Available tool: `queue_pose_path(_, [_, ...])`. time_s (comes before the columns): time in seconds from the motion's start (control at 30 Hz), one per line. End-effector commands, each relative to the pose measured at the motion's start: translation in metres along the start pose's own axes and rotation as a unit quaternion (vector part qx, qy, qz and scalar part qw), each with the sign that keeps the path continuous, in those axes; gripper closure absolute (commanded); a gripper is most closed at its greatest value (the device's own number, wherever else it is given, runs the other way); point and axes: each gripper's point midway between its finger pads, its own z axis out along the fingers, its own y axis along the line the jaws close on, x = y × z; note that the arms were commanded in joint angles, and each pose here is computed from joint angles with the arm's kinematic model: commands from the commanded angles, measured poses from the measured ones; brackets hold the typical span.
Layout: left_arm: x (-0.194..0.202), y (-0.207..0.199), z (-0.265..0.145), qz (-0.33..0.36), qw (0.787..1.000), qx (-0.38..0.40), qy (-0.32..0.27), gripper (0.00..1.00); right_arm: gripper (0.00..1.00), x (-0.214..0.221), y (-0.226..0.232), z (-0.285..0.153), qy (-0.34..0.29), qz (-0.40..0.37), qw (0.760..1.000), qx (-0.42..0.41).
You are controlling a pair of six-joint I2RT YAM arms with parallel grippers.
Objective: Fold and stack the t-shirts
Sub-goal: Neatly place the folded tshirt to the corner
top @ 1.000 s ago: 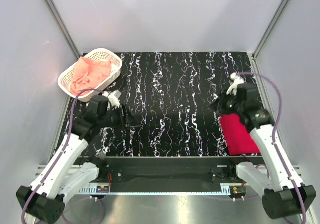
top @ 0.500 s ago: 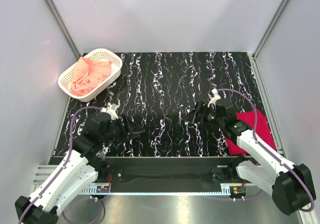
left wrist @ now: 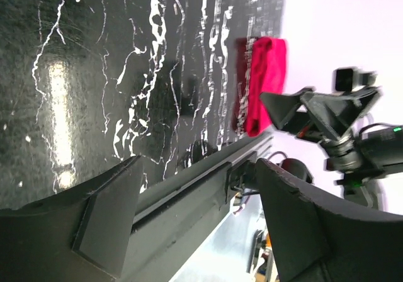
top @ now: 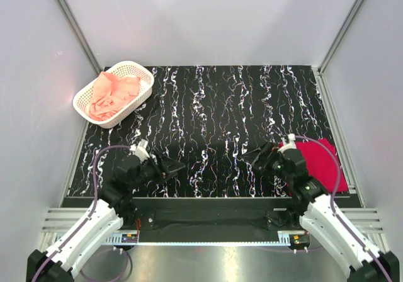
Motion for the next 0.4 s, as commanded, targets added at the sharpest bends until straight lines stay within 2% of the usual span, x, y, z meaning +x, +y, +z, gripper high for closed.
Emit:
queue_pose_path(0.0, [-0.003,-0.026,-0.003,0.004,0.995,0.101,-0.023,0.22,0.0,-0.004,-0.017,-0.012,-0.044,0.077,0.996,0.028])
queue_pose_path(0.07, [0.003,-0.019,-0.005,-0.012,0.991,0.133,-0.029,0.22,0.0,-0.002,-0.018,-0.02,-0.061,0.092,0.994,0.003])
queue_pose_path(0.13, [0.007,-0.01,-0.004,-0.026,0.988,0.146,-0.029,0.22,0.0,0.007,-0.032,-0.025,-0.061,0.119,0.991,0.013])
queue_pose_path(0.17, [0.009,-0.009,-0.006,-0.032,0.985,0.169,-0.034,0.21,0.0,0.003,-0.026,-0.032,-0.079,0.122,0.989,-0.015])
queue_pose_path(0.2, [0.011,-0.001,-0.004,-0.039,0.986,0.161,-0.032,0.21,0.0,0.009,-0.036,-0.031,-0.07,0.129,0.989,0.008])
queue_pose_path(0.27, [0.011,0.0,-0.006,-0.04,0.985,0.166,-0.037,0.19,0.0,0.015,-0.041,-0.027,-0.047,0.119,0.991,0.031])
queue_pose_path(0.37, [0.02,0.002,-0.004,-0.022,0.986,0.167,-0.012,0.19,0.0,0.011,-0.022,-0.027,-0.039,0.088,0.995,-0.003])
